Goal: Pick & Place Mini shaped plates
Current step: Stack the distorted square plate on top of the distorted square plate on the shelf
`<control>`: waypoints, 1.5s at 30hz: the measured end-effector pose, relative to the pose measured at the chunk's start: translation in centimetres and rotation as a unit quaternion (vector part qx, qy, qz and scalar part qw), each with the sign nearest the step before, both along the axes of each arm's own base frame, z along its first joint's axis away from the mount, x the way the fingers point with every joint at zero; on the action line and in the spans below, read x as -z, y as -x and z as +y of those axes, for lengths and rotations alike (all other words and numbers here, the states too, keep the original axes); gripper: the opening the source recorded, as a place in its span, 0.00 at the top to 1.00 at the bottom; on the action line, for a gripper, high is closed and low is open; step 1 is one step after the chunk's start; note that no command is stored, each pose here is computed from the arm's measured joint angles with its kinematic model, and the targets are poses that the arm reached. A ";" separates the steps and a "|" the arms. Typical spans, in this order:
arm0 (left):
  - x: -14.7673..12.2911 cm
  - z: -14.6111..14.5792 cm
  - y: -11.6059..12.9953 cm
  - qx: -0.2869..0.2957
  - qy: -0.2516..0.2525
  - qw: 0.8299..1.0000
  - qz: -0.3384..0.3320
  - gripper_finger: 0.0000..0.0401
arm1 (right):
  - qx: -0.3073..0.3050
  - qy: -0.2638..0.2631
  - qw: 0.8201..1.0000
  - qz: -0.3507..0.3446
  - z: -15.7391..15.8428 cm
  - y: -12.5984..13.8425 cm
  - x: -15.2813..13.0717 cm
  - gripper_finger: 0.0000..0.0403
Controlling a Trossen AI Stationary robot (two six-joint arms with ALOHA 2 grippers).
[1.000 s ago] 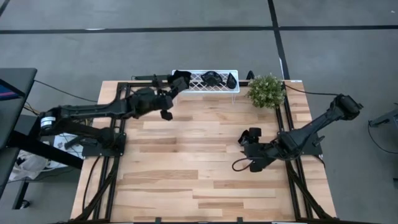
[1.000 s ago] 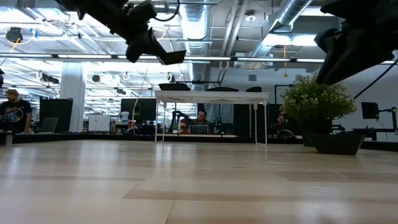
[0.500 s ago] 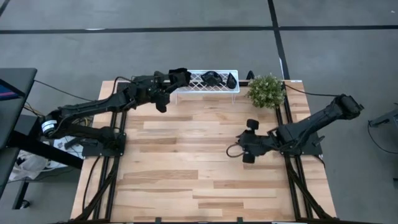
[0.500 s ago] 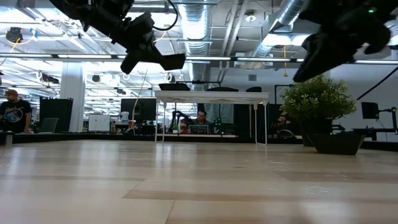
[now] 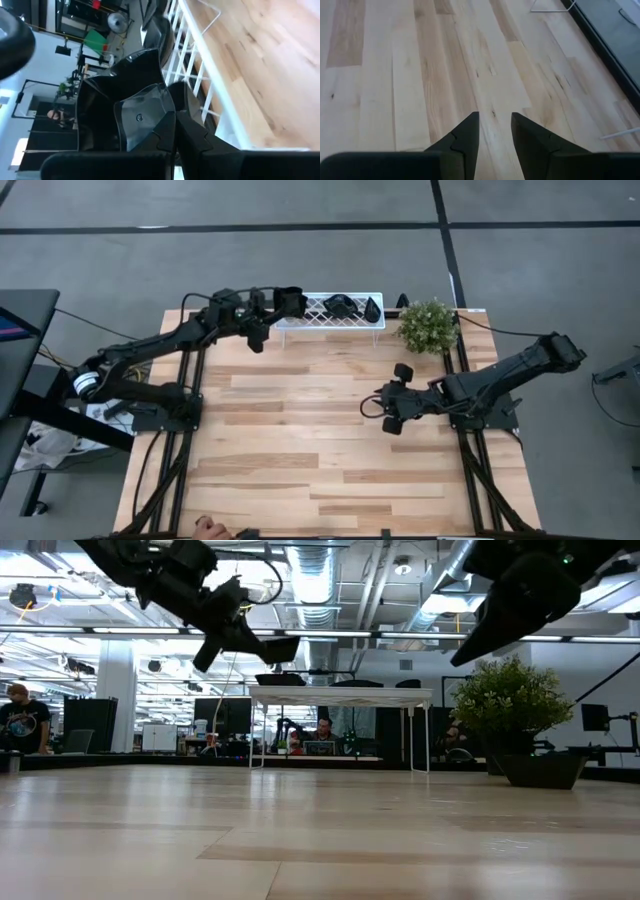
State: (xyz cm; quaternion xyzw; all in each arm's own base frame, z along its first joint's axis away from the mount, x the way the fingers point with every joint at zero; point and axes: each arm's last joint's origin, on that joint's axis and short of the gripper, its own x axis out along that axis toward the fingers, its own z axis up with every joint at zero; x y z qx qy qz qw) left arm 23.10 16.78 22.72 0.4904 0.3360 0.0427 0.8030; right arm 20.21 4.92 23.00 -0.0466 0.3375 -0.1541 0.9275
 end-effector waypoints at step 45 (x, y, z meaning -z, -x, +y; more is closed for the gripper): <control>1.0 1.6 -0.6 -0.029 -0.030 0.999 -0.008 0.95 | 0.002 -0.005 1.000 -0.003 0.0 0.0 0.0 0.73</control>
